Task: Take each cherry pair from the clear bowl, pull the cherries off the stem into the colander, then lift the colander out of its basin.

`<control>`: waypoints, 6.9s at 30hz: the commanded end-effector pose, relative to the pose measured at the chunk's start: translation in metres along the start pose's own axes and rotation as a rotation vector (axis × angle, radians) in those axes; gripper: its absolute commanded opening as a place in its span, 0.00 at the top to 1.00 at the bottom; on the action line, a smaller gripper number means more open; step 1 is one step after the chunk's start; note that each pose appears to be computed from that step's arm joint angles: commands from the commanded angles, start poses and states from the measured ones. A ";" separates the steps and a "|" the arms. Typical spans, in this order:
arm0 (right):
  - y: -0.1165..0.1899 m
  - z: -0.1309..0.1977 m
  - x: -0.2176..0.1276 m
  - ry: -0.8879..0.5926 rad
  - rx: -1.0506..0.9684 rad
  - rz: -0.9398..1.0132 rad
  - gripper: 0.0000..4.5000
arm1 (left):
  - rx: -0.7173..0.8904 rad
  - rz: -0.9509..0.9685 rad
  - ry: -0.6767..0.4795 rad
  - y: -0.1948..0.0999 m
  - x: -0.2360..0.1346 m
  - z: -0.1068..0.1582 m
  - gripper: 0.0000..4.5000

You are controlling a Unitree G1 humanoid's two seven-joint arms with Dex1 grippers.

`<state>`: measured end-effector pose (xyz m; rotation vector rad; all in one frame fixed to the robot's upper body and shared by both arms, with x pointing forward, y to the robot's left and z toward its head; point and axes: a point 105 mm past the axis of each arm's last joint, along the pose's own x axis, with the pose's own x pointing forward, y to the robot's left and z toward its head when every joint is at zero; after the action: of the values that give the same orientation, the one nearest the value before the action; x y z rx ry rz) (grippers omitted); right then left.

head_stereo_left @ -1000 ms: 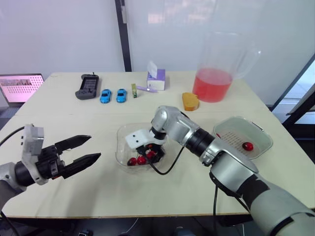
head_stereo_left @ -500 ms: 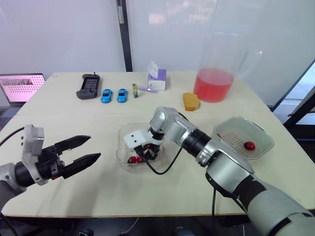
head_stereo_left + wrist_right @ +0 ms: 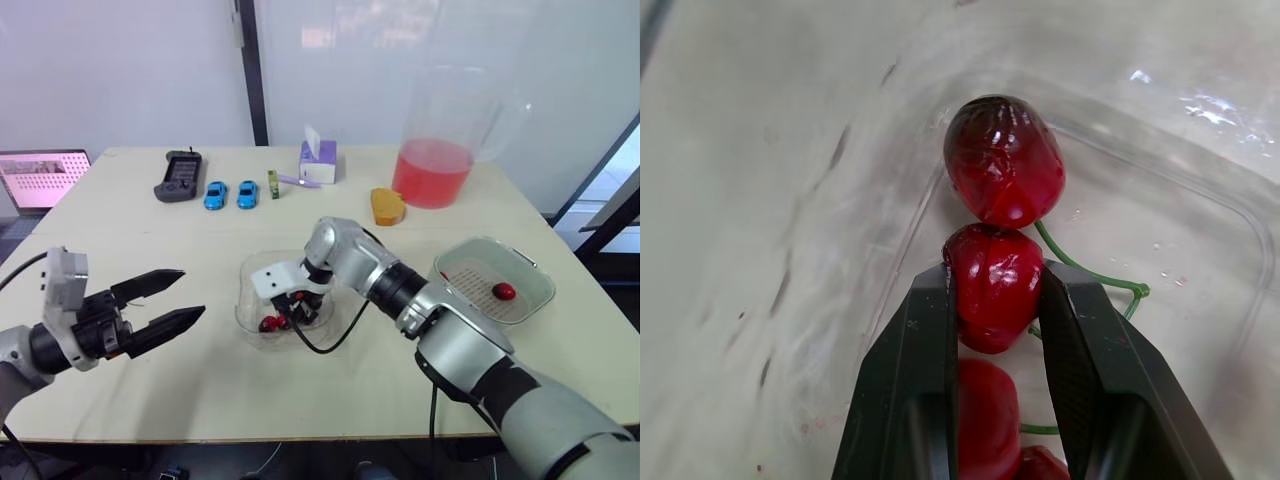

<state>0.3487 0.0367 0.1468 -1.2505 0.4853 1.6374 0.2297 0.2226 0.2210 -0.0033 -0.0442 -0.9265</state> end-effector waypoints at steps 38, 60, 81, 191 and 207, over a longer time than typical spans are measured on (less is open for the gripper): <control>0.026 0.055 -0.137 -0.230 -0.725 -0.710 0.88 | -0.456 -0.145 -0.443 0.028 0.084 0.083 0.00; 0.020 0.070 -0.143 -0.259 -0.739 -0.819 0.88 | -0.489 -0.181 -0.282 0.022 0.110 0.045 0.00; 0.020 0.071 -0.141 -0.261 -0.746 -0.798 0.88 | -0.525 -0.188 -0.315 0.027 0.123 0.045 0.00; 0.053 0.053 -0.138 -0.958 0.878 -0.083 0.91 | -0.504 -0.457 -0.332 -0.011 0.114 0.063 1.00; 0.080 0.035 -0.131 -0.811 0.822 -0.083 0.91 | -0.518 -0.442 -0.360 -0.009 0.114 0.063 1.00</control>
<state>0.2599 -0.0237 0.2405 0.0419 0.5594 1.4716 0.2921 0.1235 0.2792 -0.6771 -0.0878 -1.3476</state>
